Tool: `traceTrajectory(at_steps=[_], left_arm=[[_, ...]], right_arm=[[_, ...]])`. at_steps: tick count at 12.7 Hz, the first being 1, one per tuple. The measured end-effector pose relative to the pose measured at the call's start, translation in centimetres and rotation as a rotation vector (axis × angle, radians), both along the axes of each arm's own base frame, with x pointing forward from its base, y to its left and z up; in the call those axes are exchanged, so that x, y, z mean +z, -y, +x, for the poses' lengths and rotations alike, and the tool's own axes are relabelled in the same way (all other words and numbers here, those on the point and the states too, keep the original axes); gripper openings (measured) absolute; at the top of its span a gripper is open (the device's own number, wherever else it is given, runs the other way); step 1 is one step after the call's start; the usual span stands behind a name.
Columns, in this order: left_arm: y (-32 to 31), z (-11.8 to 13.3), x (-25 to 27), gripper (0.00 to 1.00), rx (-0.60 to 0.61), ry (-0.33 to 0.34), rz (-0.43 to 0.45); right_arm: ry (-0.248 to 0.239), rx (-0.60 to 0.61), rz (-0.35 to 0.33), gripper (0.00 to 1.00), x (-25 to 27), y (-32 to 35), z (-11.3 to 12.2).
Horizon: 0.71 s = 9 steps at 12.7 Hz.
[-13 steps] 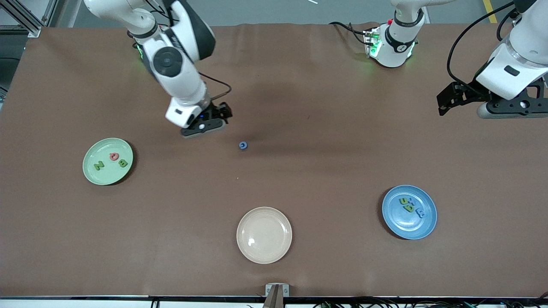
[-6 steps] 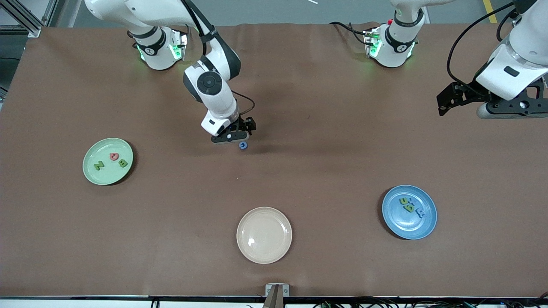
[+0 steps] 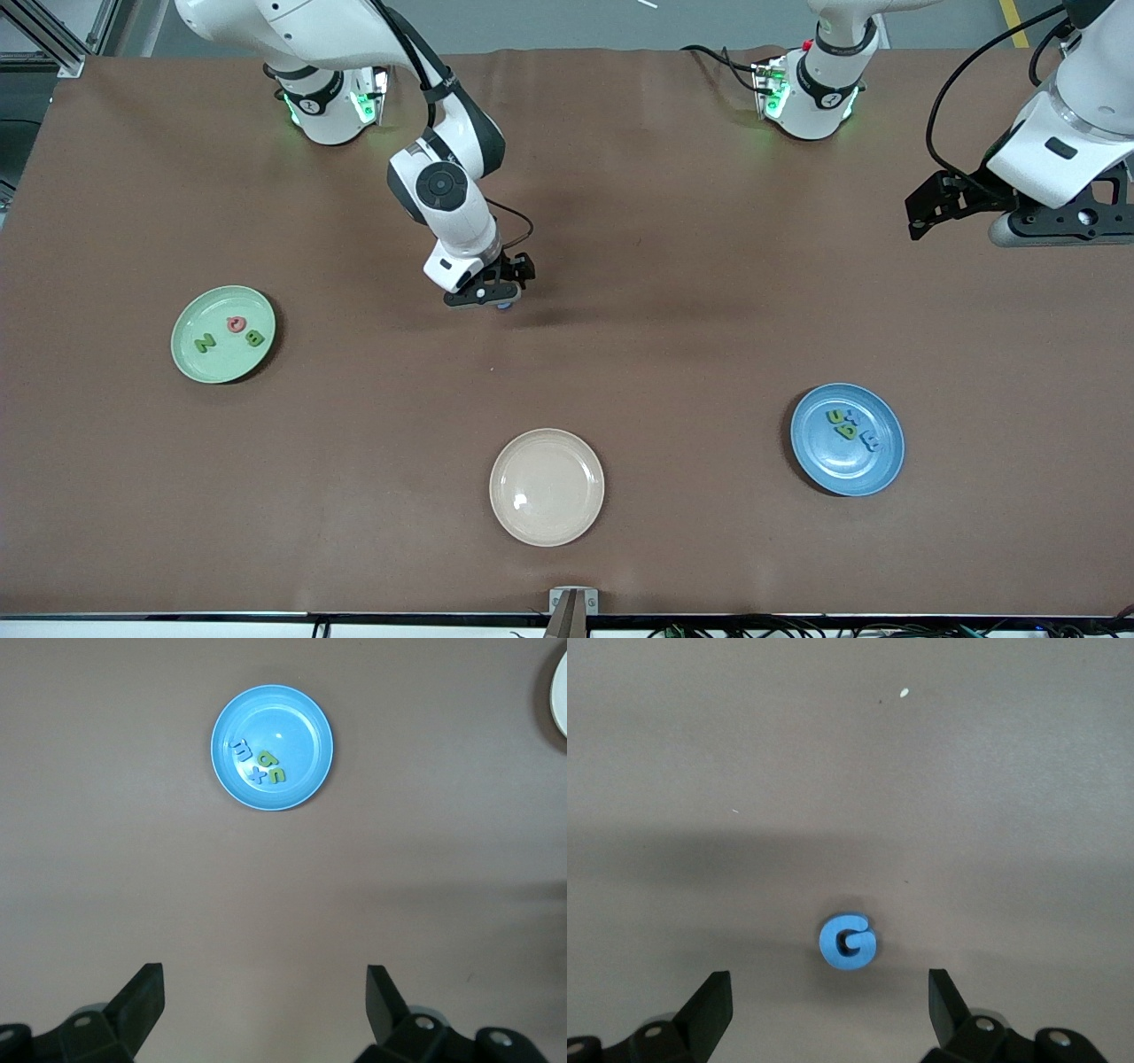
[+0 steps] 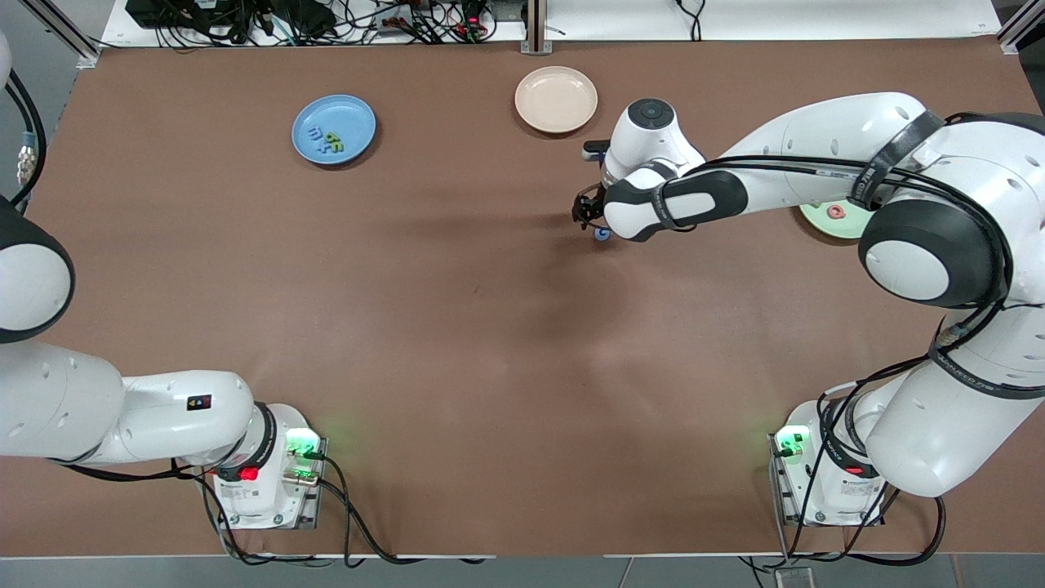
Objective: Sort upper and lower case letters into plates
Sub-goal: 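Lower the right gripper and grasp the blue G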
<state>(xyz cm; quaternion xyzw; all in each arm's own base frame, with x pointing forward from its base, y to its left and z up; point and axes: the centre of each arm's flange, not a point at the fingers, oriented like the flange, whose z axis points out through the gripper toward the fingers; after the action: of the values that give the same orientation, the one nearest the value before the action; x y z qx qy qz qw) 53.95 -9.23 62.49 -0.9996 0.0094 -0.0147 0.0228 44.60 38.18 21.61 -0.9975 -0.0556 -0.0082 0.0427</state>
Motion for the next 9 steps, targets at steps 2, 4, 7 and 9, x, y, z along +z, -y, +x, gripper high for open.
traceTrajectory(at_steps=[2,4,7,9], left_arm=[[0.0,0.0,0.0,1.0,0.0,0.0,0.0],[0.0,0.0,0.0,1.0,0.0,0.0,0.0],[-0.1,0.0,0.0,1.0,0.002,-0.001,0.0],[-0.2,0.0,0.0,1.0,0.005,-0.001,0.0]], right_arm=[[0.005,0.029,-0.017,0.97,-0.9,-0.5,0.2],[0.004,0.049,-0.032,0.96,-1.8,-0.7,0.2],[-0.003,0.05,-0.04,0.94,-2.6,-0.7,0.3],[-0.003,0.063,-0.054,0.91,-3.2,-0.6,0.3]])
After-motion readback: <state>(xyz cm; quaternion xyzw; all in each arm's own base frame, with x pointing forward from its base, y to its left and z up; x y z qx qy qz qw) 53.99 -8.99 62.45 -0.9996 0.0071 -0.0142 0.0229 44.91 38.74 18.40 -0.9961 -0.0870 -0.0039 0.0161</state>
